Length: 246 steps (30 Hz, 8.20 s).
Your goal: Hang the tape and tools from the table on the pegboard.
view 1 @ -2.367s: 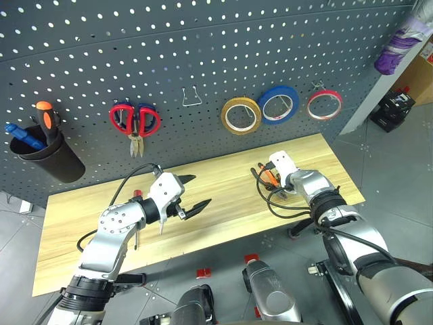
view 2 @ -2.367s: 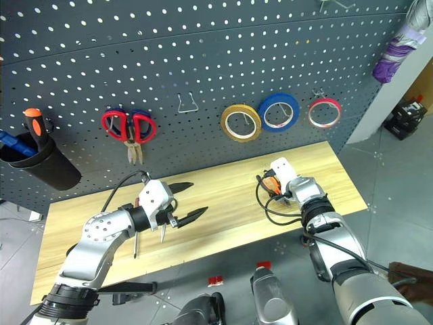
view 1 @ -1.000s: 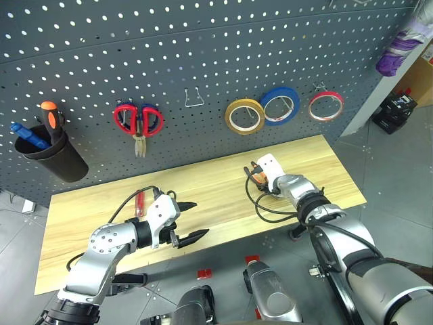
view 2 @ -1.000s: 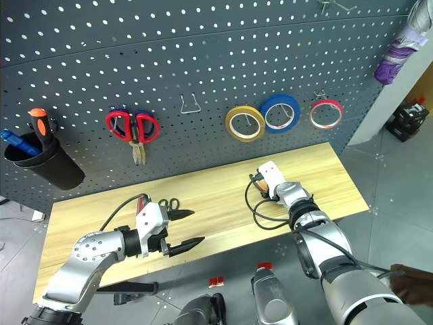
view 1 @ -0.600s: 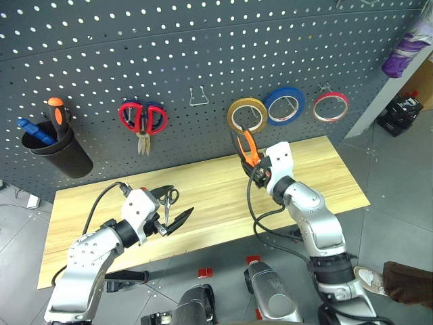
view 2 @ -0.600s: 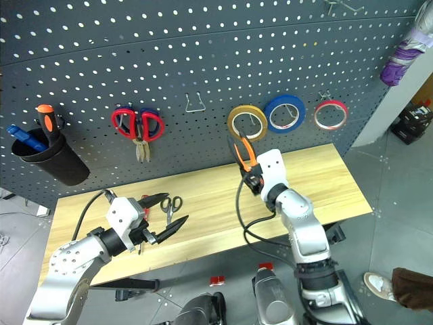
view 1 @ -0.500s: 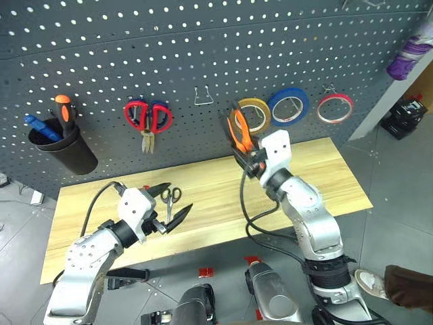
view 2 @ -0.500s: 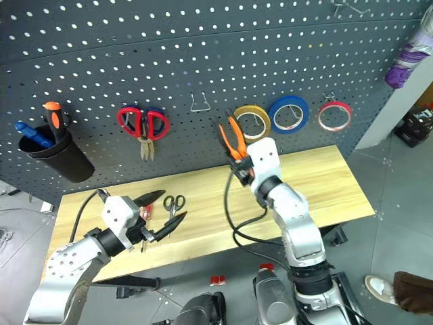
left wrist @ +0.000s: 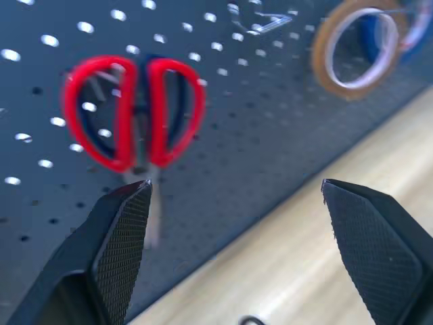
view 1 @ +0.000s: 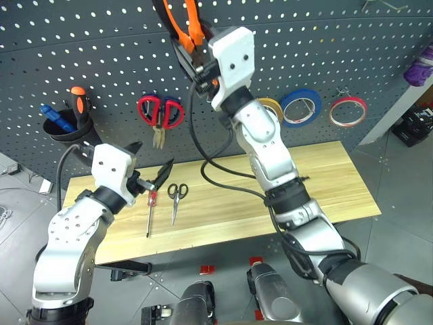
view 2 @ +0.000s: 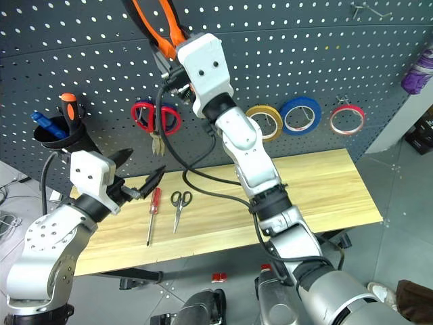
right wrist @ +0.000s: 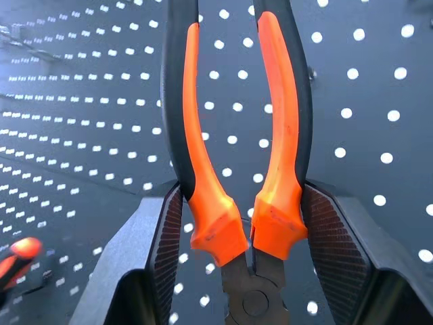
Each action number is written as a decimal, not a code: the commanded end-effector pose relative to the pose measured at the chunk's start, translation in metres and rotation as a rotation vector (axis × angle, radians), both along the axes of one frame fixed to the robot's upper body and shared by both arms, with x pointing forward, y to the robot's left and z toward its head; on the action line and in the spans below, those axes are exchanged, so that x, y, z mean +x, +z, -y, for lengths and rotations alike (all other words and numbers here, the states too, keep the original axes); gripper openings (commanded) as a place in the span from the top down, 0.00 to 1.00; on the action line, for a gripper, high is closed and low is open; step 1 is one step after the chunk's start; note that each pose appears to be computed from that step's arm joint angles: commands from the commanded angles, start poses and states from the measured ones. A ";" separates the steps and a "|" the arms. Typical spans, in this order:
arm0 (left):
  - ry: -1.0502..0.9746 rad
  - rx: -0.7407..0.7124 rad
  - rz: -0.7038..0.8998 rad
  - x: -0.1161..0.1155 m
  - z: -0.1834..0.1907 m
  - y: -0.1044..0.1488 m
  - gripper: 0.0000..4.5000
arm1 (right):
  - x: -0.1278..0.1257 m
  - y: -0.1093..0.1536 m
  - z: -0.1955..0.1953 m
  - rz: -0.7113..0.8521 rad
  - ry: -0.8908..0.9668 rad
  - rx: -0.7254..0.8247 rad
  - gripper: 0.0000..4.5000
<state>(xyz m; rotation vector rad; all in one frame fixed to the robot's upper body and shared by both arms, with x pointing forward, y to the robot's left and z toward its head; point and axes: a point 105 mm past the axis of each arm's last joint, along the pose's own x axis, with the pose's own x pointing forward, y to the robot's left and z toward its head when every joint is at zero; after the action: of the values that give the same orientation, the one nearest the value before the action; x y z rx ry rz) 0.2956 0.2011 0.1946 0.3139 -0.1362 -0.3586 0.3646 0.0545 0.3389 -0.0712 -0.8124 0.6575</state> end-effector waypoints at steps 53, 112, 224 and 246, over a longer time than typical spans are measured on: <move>0.012 -0.138 -0.040 0.028 0.045 0.003 0.06 | 0.068 -0.085 0.065 -0.256 -0.272 -0.059 0.47; 0.308 -0.050 -0.945 0.068 0.023 -0.203 0.46 | -0.076 -0.168 0.070 -0.825 0.446 -0.751 0.00; 0.458 -0.162 -0.755 0.086 -0.073 -0.168 0.23 | -0.073 -0.135 0.034 -0.782 0.367 -0.684 0.00; 0.277 -0.227 -0.095 0.022 -0.062 -0.027 0.80 | -0.104 -0.110 0.042 -0.374 0.611 -0.748 0.00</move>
<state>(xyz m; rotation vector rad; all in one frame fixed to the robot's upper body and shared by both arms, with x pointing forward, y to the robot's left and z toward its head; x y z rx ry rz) 0.3292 0.2662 0.1265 0.0666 0.1211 -0.0931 0.2762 0.0104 0.2144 -0.3647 -0.0810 1.4165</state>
